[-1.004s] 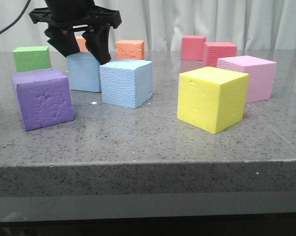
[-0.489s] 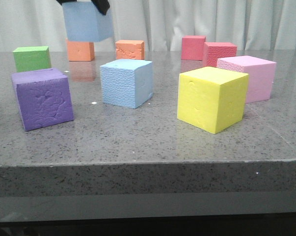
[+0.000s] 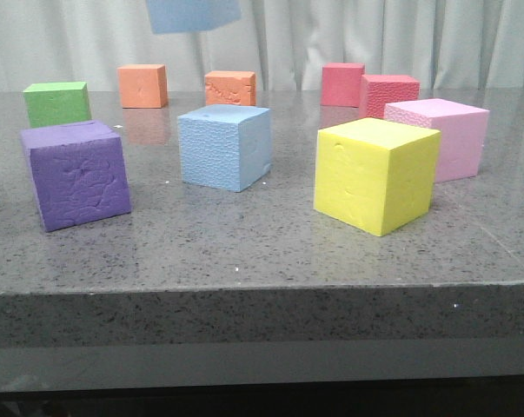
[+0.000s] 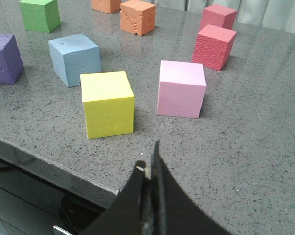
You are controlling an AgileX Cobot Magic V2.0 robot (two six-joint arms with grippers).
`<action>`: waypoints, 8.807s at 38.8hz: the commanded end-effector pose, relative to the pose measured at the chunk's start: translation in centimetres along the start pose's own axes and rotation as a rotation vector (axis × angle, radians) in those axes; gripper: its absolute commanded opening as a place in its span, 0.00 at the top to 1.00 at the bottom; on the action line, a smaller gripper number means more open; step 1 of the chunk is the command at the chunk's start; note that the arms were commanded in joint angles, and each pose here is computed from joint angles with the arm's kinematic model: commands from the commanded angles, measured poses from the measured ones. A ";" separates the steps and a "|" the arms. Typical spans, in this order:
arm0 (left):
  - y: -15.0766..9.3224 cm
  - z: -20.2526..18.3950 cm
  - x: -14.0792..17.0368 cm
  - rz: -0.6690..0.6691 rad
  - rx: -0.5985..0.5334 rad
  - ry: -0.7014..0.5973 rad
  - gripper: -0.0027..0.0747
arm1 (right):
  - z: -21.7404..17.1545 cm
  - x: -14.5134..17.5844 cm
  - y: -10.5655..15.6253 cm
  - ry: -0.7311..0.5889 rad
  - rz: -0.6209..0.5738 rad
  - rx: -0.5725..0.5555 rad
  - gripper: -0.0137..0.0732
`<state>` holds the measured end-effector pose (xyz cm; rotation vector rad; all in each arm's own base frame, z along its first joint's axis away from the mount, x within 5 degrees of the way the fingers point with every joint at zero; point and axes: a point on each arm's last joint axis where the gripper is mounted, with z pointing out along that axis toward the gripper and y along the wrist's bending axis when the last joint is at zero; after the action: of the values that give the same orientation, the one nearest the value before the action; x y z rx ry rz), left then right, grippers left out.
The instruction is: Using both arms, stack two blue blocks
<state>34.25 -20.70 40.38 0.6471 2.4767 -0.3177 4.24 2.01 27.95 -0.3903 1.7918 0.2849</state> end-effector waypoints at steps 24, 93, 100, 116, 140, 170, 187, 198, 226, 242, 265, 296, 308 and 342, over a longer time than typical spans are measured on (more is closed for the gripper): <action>-2.9 0.4 1.5 0.035 0.082 0.022 0.56 | -0.3 -1.4 -0.1 -0.088 0.002 0.012 0.92; -3.3 -6.6 -0.8 0.111 -0.022 -0.179 0.99 | -0.2 -1.3 -0.1 -0.079 0.004 0.010 0.92; -3.3 -8.1 -0.6 0.112 -0.022 -0.209 0.99 | -0.2 -1.3 -0.1 -0.079 0.004 0.010 0.92; -3.0 -12.6 2.7 0.111 -0.014 -0.242 0.99 | -0.2 -1.3 -0.1 -0.078 0.004 0.010 0.92; -1.3 -15.8 18.0 0.117 0.003 -0.550 0.99 | -0.2 -1.3 -0.1 -0.077 0.004 0.010 0.92; 0.1 -15.8 31.4 0.099 0.053 -0.928 0.99 | -0.2 -1.3 -0.1 -0.077 0.004 0.010 0.92; 0.1 -15.8 31.4 0.099 0.053 -0.928 0.99 | -0.2 -1.3 -0.1 -0.077 0.004 0.010 0.92; 0.2 -15.4 31.4 0.104 0.045 -0.919 0.99 | -0.2 -1.3 -0.1 -0.077 0.004 0.010 0.92; 3.8 -6.3 38.8 -0.132 -0.431 -1.070 0.99 | -0.2 -1.3 -0.1 -0.075 0.004 0.010 0.92; 4.9 -4.7 40.0 -0.216 -0.575 -1.059 0.99 | -0.2 -1.2 -0.1 -0.068 0.004 0.010 0.92; 4.9 -4.7 39.9 -0.217 -0.574 -1.057 0.99 | -0.2 -1.2 -0.1 -0.068 0.004 0.010 0.92; 4.9 -4.7 39.9 -0.217 -0.574 -1.057 0.99 | -0.4 -1.9 -0.3 -0.303 0.009 0.055 0.92; 4.9 -4.7 39.9 -0.217 -0.574 -1.057 0.99 | 1.0 3.1 -1.6 -0.344 0.062 0.298 0.92; 4.9 -4.7 39.9 -0.217 -0.574 -1.057 0.99 | 2.5 7.9 -2.0 -0.232 0.107 0.359 0.92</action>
<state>5.63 0.26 20.30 -0.0588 1.5784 0.0158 5.57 0.44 18.56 -0.0207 1.7104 0.0795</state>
